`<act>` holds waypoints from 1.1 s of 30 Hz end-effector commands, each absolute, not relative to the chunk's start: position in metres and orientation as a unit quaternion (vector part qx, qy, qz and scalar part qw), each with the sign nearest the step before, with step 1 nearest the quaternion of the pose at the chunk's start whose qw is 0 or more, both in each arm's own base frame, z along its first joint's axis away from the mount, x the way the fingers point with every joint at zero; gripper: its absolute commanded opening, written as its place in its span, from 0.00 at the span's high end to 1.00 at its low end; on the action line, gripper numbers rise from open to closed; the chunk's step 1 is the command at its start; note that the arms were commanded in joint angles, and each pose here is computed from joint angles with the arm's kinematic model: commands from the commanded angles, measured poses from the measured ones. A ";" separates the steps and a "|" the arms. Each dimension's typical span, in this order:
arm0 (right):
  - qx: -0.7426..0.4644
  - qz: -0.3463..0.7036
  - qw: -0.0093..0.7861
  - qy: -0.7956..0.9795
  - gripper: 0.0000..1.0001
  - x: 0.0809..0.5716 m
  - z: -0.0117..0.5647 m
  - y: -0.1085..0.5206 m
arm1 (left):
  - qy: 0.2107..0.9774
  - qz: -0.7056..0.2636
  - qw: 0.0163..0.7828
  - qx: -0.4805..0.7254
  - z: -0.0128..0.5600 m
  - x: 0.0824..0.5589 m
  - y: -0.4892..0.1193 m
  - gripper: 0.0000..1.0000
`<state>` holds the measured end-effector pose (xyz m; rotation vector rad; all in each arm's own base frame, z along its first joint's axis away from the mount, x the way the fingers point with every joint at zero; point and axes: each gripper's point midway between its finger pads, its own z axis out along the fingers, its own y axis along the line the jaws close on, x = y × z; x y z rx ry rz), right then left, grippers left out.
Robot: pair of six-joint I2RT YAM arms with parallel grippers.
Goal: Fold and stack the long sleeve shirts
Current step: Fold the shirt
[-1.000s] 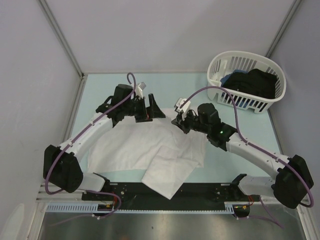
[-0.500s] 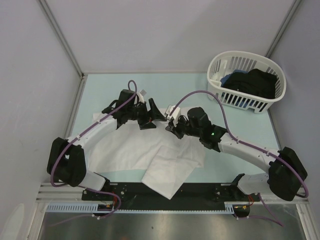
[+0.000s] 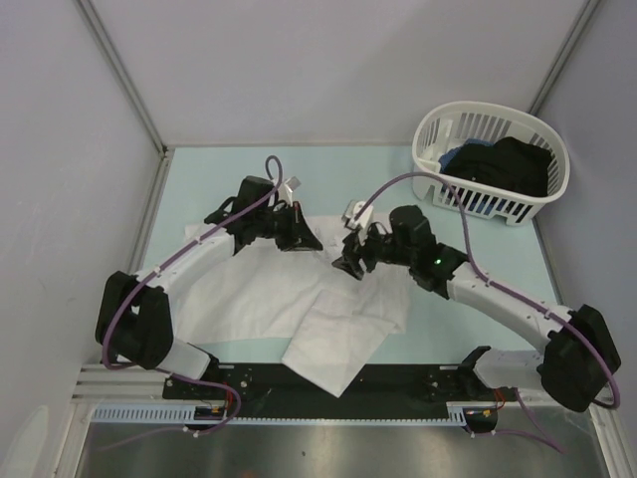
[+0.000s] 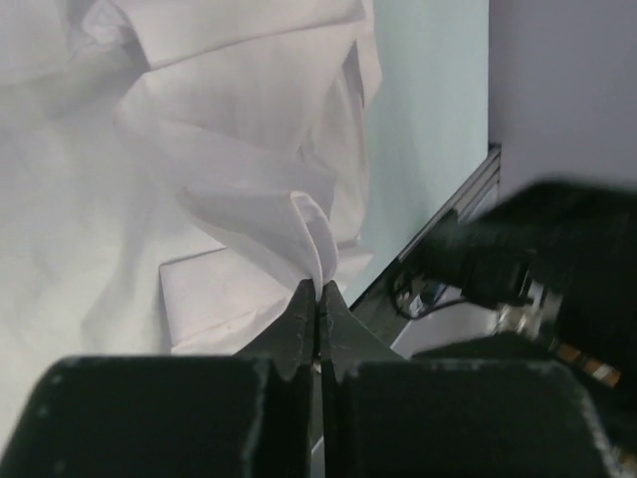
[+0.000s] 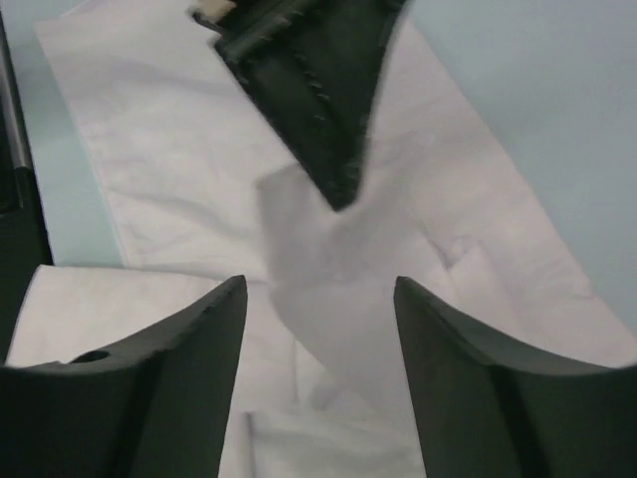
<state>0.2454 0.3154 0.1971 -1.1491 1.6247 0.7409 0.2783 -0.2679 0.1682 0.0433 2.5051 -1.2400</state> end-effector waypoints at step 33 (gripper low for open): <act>-0.360 0.414 0.359 0.755 0.48 0.344 0.163 0.201 | 0.285 -0.304 0.253 0.873 0.290 0.036 -0.332 0.94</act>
